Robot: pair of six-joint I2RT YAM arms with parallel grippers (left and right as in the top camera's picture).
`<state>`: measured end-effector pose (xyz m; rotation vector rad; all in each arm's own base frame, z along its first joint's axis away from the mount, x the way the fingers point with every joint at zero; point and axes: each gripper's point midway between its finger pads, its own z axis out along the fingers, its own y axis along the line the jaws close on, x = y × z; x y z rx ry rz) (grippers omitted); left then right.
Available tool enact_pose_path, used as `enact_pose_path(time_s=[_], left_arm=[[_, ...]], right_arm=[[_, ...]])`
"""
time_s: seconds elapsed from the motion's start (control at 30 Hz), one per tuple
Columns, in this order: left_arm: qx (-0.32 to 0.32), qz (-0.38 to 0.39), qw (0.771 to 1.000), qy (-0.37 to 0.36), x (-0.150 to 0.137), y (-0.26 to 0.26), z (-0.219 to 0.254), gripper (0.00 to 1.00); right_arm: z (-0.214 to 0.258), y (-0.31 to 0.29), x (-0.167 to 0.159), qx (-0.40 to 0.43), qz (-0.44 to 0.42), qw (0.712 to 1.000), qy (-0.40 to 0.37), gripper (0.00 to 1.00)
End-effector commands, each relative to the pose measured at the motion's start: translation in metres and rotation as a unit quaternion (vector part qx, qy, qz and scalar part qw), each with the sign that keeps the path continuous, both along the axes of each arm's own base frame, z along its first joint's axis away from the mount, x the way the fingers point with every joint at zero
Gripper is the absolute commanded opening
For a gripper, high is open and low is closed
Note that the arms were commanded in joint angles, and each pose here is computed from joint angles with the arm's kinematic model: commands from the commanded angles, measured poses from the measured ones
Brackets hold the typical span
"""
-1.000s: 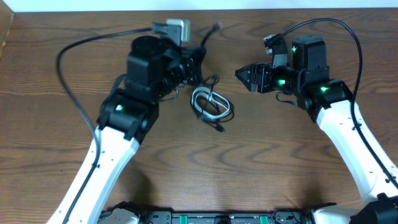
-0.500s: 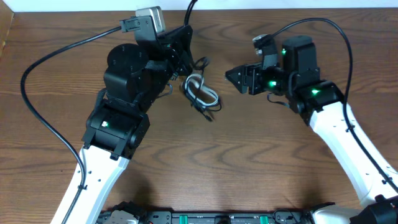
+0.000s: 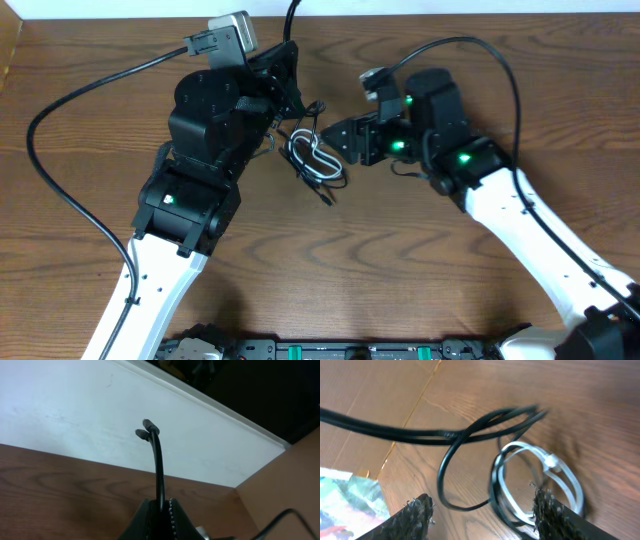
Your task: Untangle cables
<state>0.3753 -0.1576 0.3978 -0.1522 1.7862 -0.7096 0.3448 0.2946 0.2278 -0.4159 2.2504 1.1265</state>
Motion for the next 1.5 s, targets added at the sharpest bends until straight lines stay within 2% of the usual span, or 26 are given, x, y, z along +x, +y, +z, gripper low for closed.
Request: enact_pose_path(time_s=[0.0, 0.2, 0.37, 0.47, 0.5, 0.63, 0.7, 0.83, 1.0, 1.23, 1.47], left_arm=[[-0.017, 0.015, 1.000, -0.012, -0.001, 0.006, 0.015, 0.07], [-0.020, 0.015, 1.000, -0.011, -0.001, 0.006, 0.015, 0.07], [-0.011, 0.038, 0.999, 0.000, 0.001, 0.013, 0.009, 0.08], [0.012, 0.095, 0.995, 0.022, 0.004, 0.034, -0.005, 0.07], [0.022, 0.116, 0.993, 0.028, 0.005, 0.041, -0.010, 0.07], [0.067, 0.210, 0.974, 0.053, 0.003, 0.078, -0.026, 0.07], [0.086, 0.233, 0.967, 0.064, 0.001, 0.091, -0.032, 0.07], [0.143, 0.231, 0.959, 0.078, -0.002, 0.101, -0.043, 0.07], [0.177, 0.231, 0.949, 0.116, -0.009, 0.113, -0.061, 0.07], [0.220, 0.147, 0.940, 0.217, -0.027, 0.101, -0.114, 0.07], [0.244, 0.107, 0.906, 0.330, -0.038, 0.105, -0.172, 0.07]], right_arm=[[-0.003, 0.019, 0.000, 0.013, 0.013, 1.000, 0.008, 0.62], [-0.017, 0.044, 0.015, 0.028, -0.009, 1.000, 0.004, 0.59], [-0.044, 0.028, 0.039, -0.023, -0.087, 0.996, 0.005, 0.30], [-0.041, 0.006, 0.048, -0.035, -0.119, 0.992, 0.006, 0.05], [-0.038, -0.001, 0.051, -0.036, -0.127, 0.991, 0.007, 0.01], [-0.023, -0.049, 0.057, -0.052, -0.166, 0.985, 0.011, 0.01], [-0.020, -0.078, 0.058, -0.066, -0.188, 0.980, 0.018, 0.01], [-0.029, -0.136, 0.054, -0.103, -0.231, 0.966, 0.054, 0.01], [-0.050, -0.190, 0.047, -0.140, -0.269, 0.947, 0.106, 0.01], [-0.060, -0.216, 0.040, -0.165, -0.275, 0.939, 0.123, 0.01], [-0.065, -0.217, 0.037, -0.175, -0.266, 0.939, 0.129, 0.01]])
